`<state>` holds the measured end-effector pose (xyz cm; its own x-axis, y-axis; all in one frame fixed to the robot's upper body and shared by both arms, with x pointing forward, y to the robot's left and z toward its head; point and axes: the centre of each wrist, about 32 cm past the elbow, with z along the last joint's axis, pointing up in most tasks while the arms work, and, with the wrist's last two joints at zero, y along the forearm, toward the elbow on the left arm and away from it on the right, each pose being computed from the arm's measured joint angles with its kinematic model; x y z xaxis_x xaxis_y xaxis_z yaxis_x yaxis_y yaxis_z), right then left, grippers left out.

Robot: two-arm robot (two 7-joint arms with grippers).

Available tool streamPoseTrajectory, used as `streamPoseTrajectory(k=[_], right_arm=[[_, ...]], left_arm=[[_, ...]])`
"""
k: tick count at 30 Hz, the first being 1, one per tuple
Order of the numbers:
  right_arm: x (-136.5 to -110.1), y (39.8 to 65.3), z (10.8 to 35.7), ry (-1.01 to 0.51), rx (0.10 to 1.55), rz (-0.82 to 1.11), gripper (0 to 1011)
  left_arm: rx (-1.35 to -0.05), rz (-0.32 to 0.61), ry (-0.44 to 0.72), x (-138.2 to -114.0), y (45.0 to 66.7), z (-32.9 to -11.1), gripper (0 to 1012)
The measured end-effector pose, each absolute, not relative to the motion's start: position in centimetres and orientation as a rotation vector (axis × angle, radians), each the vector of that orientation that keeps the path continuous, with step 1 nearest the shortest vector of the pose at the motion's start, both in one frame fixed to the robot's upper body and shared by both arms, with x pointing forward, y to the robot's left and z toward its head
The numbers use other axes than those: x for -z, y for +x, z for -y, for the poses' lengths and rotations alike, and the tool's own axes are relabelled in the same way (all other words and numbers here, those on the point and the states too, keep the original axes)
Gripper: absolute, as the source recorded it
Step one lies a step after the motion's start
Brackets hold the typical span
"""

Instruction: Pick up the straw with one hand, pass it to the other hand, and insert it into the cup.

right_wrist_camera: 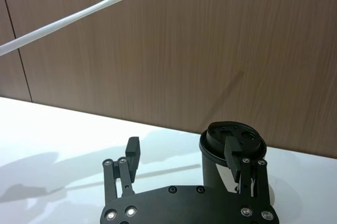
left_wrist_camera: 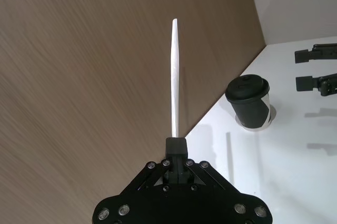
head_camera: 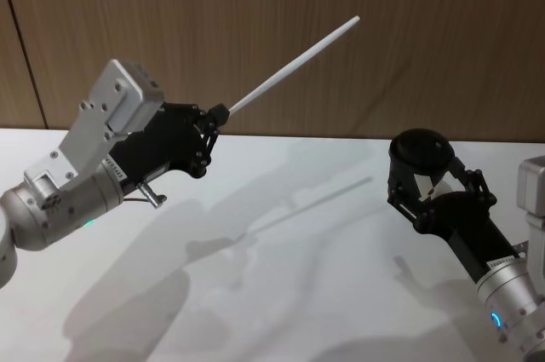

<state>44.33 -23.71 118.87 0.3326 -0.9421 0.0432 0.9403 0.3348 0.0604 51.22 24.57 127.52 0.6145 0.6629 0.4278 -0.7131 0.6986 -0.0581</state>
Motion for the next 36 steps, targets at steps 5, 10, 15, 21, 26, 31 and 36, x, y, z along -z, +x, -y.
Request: streamPoseTrajectory(k=[5, 10, 15, 21, 26, 31, 36], right_arm=[[-118.9, 44.3, 23.7, 0.026, 1.229, 0.075, 1001], [-118.9, 44.3, 23.7, 0.026, 1.229, 0.075, 1001], [-118.9, 44.3, 23.7, 0.026, 1.229, 0.075, 1001], [-118.9, 44.3, 23.7, 0.026, 1.23, 0.075, 1001], [-119.0, 44.4, 23.7, 0.03, 1.227, 0.076, 1001], [-119.7, 45.0, 24.0, 0.066, 1.206, 0.069, 1001], [-120.7, 45.6, 24.3, 0.105, 1.175, 0.047, 1001]], left_arm=[[-0.786, 0.448, 0.116, -127.8, 51.4, -24.4, 0], [-0.78, 0.452, 0.113, -128.0, 51.5, -24.3, 0], [-0.775, 0.455, 0.11, -128.1, 51.6, -24.3, 0], [-0.772, 0.458, 0.108, -128.2, 51.7, -24.2, 0], [-0.769, 0.459, 0.107, -128.3, 51.8, -24.2, 0], [-0.769, 0.46, 0.105, -128.3, 51.8, -24.1, 0], [-0.768, 0.46, 0.105, -128.4, 51.8, -24.1, 0]])
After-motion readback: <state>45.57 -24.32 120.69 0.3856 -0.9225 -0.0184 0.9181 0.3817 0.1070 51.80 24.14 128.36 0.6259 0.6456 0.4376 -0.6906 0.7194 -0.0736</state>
